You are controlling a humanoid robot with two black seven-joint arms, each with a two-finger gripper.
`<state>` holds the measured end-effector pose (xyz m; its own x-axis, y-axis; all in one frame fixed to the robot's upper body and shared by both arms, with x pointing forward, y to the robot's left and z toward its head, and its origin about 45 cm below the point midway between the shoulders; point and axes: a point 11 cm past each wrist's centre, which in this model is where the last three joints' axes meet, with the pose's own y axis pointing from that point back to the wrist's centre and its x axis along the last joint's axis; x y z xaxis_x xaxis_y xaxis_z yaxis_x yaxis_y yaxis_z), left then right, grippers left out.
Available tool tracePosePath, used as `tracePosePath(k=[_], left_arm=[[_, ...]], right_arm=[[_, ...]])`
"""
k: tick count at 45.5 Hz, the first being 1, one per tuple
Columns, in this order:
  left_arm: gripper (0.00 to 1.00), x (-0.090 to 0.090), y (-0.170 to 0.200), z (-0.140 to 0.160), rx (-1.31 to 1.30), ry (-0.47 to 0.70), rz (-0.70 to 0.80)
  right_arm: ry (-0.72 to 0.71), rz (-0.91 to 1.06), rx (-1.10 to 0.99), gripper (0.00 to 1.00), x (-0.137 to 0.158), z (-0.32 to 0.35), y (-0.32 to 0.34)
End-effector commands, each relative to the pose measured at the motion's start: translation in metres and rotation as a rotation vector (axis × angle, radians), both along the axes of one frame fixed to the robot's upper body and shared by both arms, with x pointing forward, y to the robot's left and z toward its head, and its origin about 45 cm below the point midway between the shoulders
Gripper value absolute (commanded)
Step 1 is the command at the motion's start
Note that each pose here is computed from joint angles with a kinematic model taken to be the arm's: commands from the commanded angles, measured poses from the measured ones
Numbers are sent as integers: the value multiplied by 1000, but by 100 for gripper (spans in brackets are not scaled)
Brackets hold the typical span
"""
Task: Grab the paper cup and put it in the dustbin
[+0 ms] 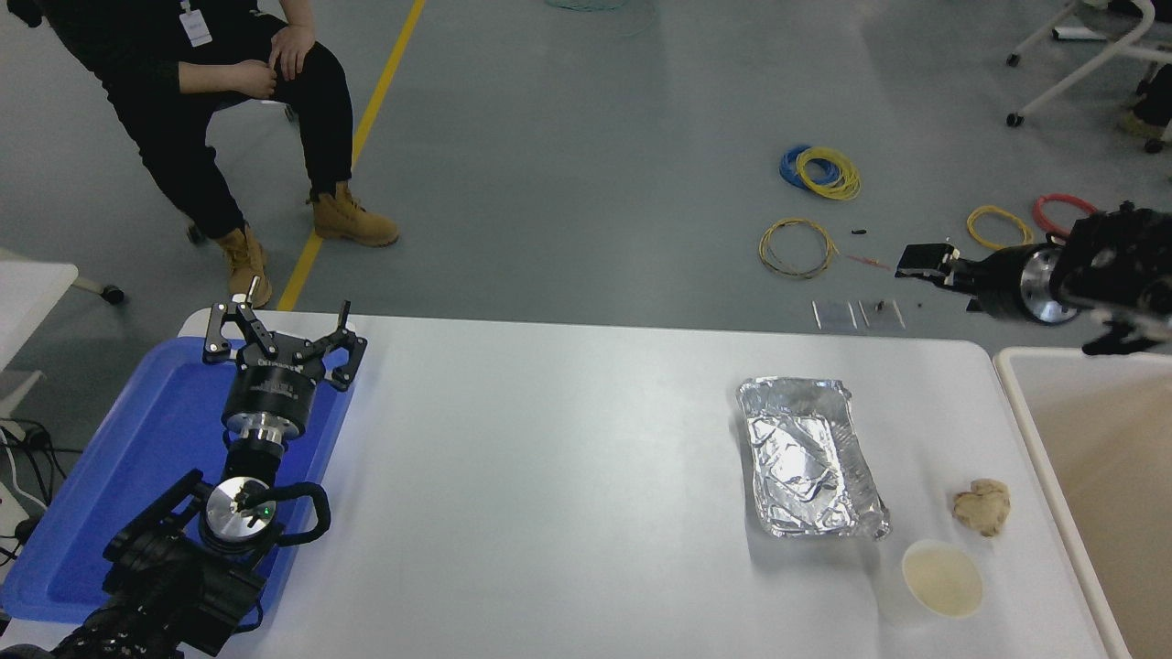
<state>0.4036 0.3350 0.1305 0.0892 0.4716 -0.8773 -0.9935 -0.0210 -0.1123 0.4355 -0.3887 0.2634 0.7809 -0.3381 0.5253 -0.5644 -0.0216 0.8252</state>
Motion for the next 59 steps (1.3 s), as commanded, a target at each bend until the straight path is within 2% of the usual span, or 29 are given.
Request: tracePosePath(k=[1,15,29,41,59], left_arm=[[100,0,0,0,0,0,0],[100,0,0,0,0,0,0],[100,0,0,0,-1,0,1],[100,0,0,0,-1,0,1],[100,0,0,0,-1,-1,2]], right_arm=[[194,44,-33,100,-22,44,8],[297,94,-83,100,-41,48,22],[443,229,-154,100,-77,39,34],[520,346,-124,100,-96,33,58],[550,311,-116,100,-114,6,25]])
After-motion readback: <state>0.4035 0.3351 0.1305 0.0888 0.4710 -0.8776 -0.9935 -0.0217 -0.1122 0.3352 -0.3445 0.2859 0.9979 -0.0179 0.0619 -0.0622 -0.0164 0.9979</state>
